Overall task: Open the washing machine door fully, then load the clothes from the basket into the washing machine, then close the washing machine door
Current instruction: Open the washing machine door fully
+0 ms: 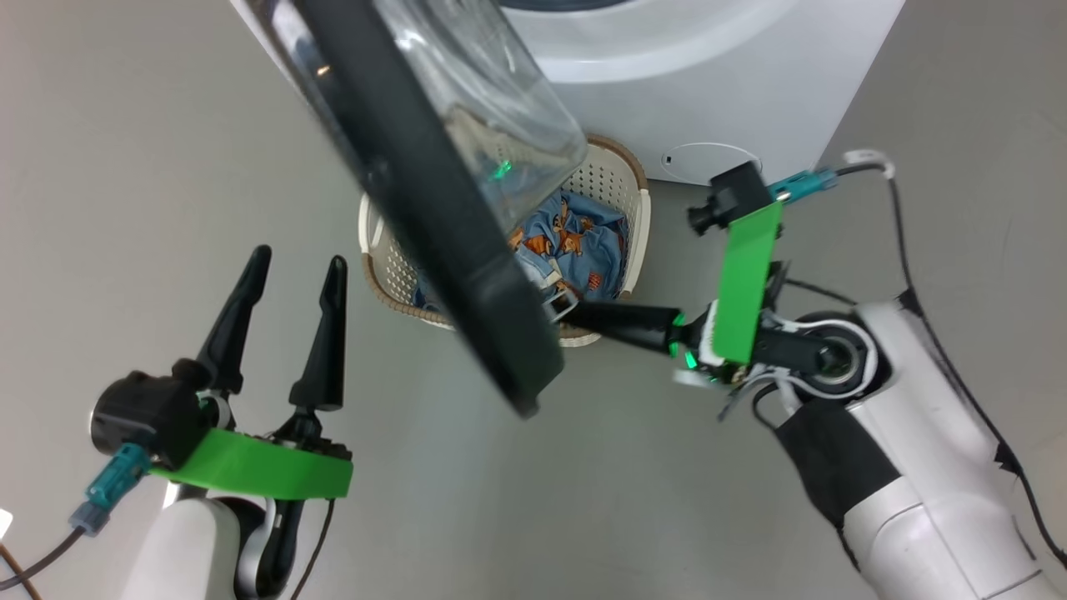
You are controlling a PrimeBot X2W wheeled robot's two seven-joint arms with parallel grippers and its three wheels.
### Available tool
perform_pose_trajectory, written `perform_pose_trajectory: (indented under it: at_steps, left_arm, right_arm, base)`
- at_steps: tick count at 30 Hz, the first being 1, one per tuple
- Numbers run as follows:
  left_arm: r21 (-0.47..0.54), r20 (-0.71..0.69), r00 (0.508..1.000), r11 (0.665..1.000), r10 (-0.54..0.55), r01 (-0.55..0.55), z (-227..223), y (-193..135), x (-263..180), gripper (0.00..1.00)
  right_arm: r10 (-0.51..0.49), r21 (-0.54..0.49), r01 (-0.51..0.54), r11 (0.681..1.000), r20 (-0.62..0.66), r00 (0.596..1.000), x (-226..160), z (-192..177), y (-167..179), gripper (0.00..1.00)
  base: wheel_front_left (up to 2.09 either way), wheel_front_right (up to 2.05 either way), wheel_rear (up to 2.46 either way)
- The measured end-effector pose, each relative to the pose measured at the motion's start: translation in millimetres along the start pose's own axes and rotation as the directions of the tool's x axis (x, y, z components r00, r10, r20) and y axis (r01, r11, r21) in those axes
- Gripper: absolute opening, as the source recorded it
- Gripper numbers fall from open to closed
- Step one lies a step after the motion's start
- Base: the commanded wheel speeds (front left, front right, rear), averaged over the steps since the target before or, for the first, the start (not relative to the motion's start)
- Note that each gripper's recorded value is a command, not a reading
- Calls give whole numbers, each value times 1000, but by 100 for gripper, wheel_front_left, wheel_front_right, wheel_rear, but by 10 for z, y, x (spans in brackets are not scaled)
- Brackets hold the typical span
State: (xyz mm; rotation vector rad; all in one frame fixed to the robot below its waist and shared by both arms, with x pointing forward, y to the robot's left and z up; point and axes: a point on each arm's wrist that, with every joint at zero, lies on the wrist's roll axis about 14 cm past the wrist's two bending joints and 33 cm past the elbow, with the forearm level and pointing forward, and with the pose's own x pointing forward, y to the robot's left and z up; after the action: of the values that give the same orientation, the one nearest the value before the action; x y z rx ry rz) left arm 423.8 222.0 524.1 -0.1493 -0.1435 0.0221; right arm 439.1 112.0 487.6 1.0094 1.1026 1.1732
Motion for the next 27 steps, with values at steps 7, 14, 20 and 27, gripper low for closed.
perform_pose_trajectory:
  at_steps: [7, 14, 20, 27]
  left_arm:
    - [0, 1, 1000, 1000, 0, 0, 11, 0, -12, 100]
    - [2, 8, 1000, 1000, 5, -5, 46, 12, -30, 100]
    - [-2, 19, 1000, 1000, 2, -2, 83, 1, -30, 100]
    - [-8, 14, 1000, 1000, -1, 1, 80, -9, -95, 100]
  right_arm:
    - [30, 28, -29, 999, -37, 999, 182, -196, 53, 0]
    - [39, 47, -38, 998, -35, 999, 280, -291, 88, 0]
    - [30, 47, -31, 998, 24, 999, 230, -208, 108, 0]
    - [55, 13, -57, 998, 120, 991, 91, -41, 293, 0]
  base:
    - [0, 0, 0]
    - [0, 0, 0]
    - [0, 0, 0]
    - [0, 0, 0]
